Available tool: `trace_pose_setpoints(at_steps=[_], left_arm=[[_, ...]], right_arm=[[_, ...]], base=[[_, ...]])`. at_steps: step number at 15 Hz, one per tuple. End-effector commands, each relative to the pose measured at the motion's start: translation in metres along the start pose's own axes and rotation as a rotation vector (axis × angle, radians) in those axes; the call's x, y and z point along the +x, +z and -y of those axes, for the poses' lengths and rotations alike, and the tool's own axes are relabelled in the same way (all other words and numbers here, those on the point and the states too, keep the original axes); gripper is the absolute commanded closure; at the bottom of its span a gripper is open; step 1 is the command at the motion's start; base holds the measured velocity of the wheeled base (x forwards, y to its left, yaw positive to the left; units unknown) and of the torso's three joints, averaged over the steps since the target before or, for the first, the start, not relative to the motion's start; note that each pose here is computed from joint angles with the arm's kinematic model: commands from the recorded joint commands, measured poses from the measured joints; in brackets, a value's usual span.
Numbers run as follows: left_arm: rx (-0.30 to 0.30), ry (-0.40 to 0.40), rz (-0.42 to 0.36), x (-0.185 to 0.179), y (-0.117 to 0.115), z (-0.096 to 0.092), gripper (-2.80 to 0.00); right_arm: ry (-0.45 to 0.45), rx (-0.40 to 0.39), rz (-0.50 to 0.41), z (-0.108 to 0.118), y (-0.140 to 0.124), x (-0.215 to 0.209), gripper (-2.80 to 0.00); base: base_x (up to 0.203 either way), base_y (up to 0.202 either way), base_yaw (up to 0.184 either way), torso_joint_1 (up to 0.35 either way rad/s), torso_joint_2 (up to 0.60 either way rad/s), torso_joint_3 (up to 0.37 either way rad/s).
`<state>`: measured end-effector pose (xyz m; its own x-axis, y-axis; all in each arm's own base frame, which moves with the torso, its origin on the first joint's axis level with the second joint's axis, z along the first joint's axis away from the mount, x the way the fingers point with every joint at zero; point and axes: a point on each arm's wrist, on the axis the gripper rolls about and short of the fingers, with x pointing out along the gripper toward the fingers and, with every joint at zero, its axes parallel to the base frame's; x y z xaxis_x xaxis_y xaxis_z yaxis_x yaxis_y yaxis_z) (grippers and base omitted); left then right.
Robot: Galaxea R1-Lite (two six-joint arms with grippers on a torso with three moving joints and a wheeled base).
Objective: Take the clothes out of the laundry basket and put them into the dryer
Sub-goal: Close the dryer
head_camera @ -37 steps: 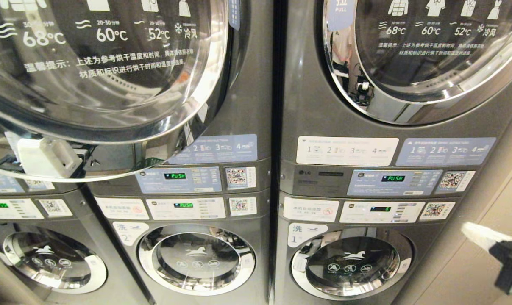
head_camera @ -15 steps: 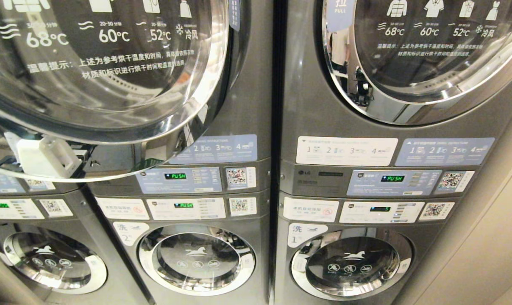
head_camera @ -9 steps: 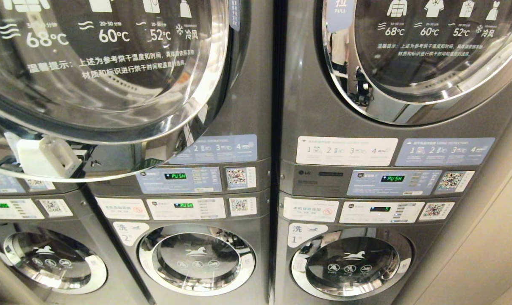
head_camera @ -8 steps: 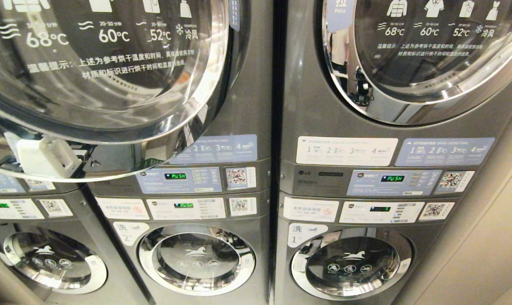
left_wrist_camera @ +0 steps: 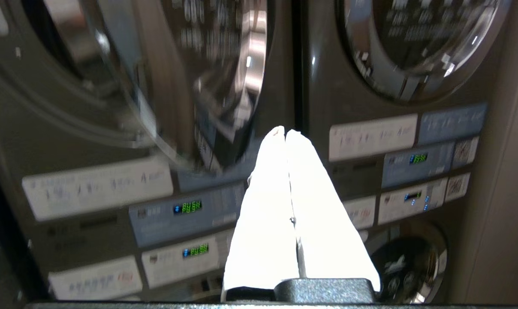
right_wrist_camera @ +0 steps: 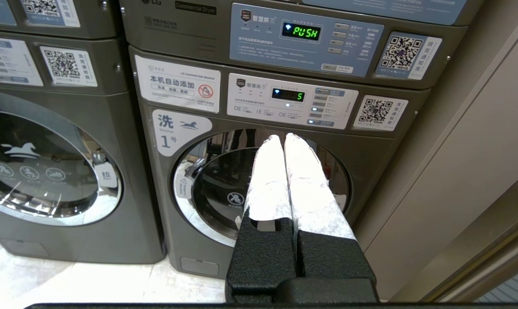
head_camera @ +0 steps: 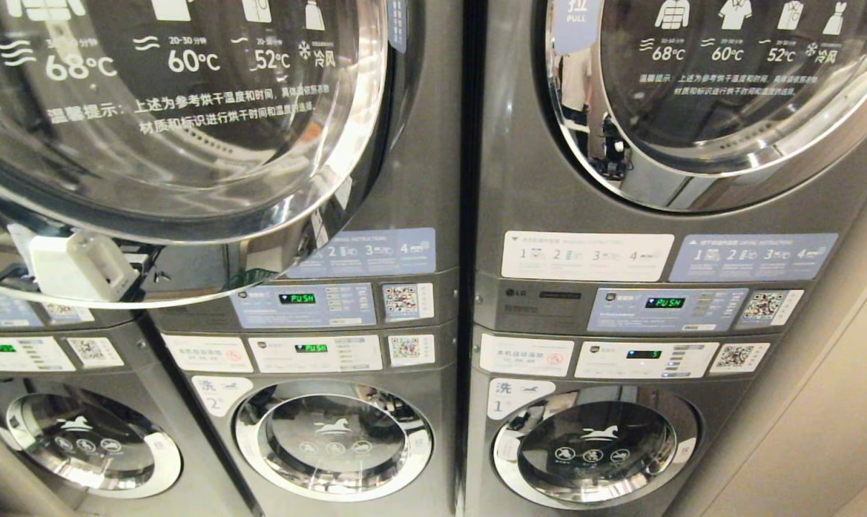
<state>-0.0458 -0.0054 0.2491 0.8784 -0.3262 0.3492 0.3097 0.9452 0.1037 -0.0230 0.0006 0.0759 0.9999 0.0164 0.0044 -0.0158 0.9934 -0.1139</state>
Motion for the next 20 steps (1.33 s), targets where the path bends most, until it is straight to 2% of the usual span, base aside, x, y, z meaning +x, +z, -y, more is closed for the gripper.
trace_pose_setpoints(at_steps=[1,3,4,6,8,10,12,13,17,20], left_arm=[[-0.03,-0.019,-0.022,0.049,0.043,-0.015,0.0],[-0.048,-0.035,0.008,0.084,0.076,-0.025,0.0],[-0.054,-0.038,0.012,0.099,0.085,-0.03,0.0],[-0.059,-0.035,0.009,0.125,0.095,-0.037,0.0],[-0.046,-0.008,0.003,0.133,0.096,-0.041,0.0],[0.024,0.122,-0.026,0.142,0.091,-0.048,0.0],[0.064,0.251,-0.041,0.15,0.091,-0.054,0.0],[0.076,0.316,-0.044,0.154,0.092,-0.058,0.0],[0.084,0.451,-0.083,0.168,0.085,-0.067,0.0],[0.102,0.583,-0.144,0.189,0.073,-0.089,0.0]], right_arm=[[0.002,-0.001,0.0,0.0,0.0,0.0,0.0],[0.004,-0.001,-0.004,0.0,0.0,0.0,0.0],[0.004,-0.001,-0.007,0.0,0.0,0.0,0.0],[0.006,-0.001,-0.008,0.0,0.0,0.0,0.0],[0.006,-0.001,-0.008,0.0,0.0,0.0,0.0],[0.006,-0.001,-0.008,0.0,0.0,0.0,0.0],[0.006,-0.001,-0.008,0.0,0.0,0.0,0.0],[0.006,0.0,-0.008,0.0,0.0,0.0,0.0],[0.006,0.001,-0.008,0.0,0.0,0.0,0.0],[0.004,0.003,-0.007,0.0,0.0,0.0,0.0]], base=[[0.0,0.0,0.0,0.0,0.0,0.0],[0.0,0.0,0.0,0.0,0.0,0.0],[0.0,0.0,0.0,0.0,0.0,0.0],[0.0,0.0,0.0,0.0,0.0,0.0],[0.0,0.0,0.0,0.0,0.0,0.0],[0.0,0.0,0.0,0.0,0.0,0.0],[0.0,0.0,0.0,0.0,0.0,0.0],[0.0,0.0,0.0,0.0,0.0,0.0],[0.0,0.0,0.0,0.0,0.0,0.0],[0.0,0.0,0.0,0.0,0.0,0.0]])
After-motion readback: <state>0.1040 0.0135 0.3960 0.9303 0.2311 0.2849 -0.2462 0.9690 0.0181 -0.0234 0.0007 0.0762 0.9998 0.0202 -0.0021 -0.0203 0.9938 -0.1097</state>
